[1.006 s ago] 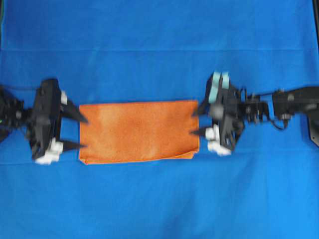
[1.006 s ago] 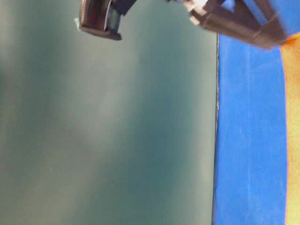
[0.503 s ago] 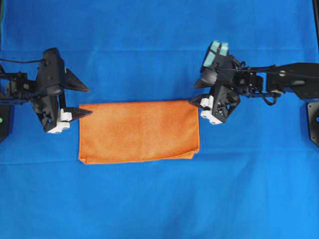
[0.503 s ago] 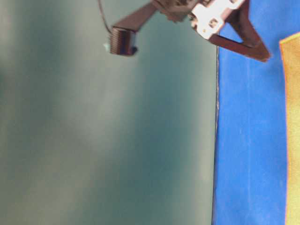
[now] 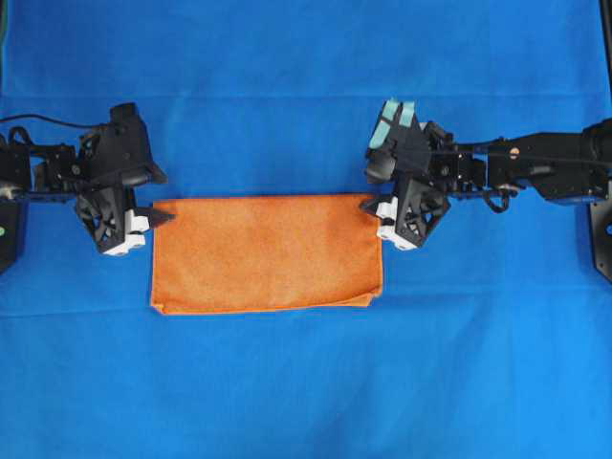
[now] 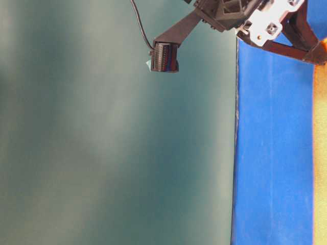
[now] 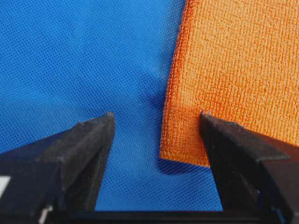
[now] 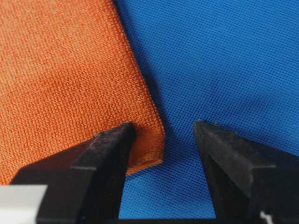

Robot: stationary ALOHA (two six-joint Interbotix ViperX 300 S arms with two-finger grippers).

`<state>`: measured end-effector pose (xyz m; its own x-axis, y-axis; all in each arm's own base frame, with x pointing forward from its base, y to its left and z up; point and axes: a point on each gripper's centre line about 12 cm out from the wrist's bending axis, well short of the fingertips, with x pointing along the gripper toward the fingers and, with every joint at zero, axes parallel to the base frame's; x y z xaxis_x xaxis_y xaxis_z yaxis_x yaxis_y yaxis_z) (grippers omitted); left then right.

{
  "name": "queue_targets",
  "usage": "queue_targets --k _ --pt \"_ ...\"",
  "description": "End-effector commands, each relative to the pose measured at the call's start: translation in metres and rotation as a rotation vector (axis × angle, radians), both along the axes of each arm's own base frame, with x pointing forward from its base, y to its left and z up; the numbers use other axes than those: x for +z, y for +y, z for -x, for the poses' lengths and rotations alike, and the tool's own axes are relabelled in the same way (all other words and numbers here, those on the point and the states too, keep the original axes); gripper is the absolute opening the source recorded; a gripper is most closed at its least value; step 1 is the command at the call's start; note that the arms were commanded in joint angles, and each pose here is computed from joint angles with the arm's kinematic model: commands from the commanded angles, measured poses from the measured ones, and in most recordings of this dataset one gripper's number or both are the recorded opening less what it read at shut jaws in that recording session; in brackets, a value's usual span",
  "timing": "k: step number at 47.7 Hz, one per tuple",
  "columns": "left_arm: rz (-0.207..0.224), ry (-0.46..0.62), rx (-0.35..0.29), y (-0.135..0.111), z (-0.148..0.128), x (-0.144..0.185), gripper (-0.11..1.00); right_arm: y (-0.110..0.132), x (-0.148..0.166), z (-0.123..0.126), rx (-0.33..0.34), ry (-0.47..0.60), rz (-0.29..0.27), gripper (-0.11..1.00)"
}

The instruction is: Fold the orange towel.

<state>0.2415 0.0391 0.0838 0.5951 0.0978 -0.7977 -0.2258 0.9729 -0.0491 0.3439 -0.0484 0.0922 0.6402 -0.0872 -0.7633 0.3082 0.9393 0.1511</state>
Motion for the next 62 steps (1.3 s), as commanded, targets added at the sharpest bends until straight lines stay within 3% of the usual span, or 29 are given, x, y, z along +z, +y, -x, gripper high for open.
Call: queue_targets --k 1,7,15,22,33,47,56,62 --pt "0.004 -0.018 0.010 0.001 -0.004 0.004 0.63 0.004 0.008 -0.006 0.013 -0.031 0.003 0.57" --pt "0.008 0.008 0.010 0.001 -0.001 0.002 0.45 0.010 0.008 -0.007 0.030 -0.031 0.003 0.44" --pt "0.009 0.014 0.010 0.000 -0.001 0.002 0.19 0.013 0.007 -0.006 0.042 -0.026 0.005 0.02" --pt "0.011 0.020 0.010 0.000 -0.001 0.002 0.03 0.013 0.008 -0.007 0.044 -0.029 0.006 0.02" --pt "0.014 0.041 0.007 0.001 -0.003 0.011 0.03 0.013 0.014 -0.008 0.042 -0.038 0.007 0.02" --pt "0.012 -0.002 -0.010 -0.002 -0.012 0.075 0.03 0.012 0.067 0.000 0.031 -0.066 0.019 0.02" --pt "-0.002 -0.122 -0.066 -0.017 -0.007 0.126 0.03 0.016 0.108 0.014 0.036 -0.112 0.030 0.02" --pt "-0.009 -0.191 -0.088 -0.023 0.003 0.141 0.03 0.023 0.128 0.022 0.051 -0.163 0.032 0.02"
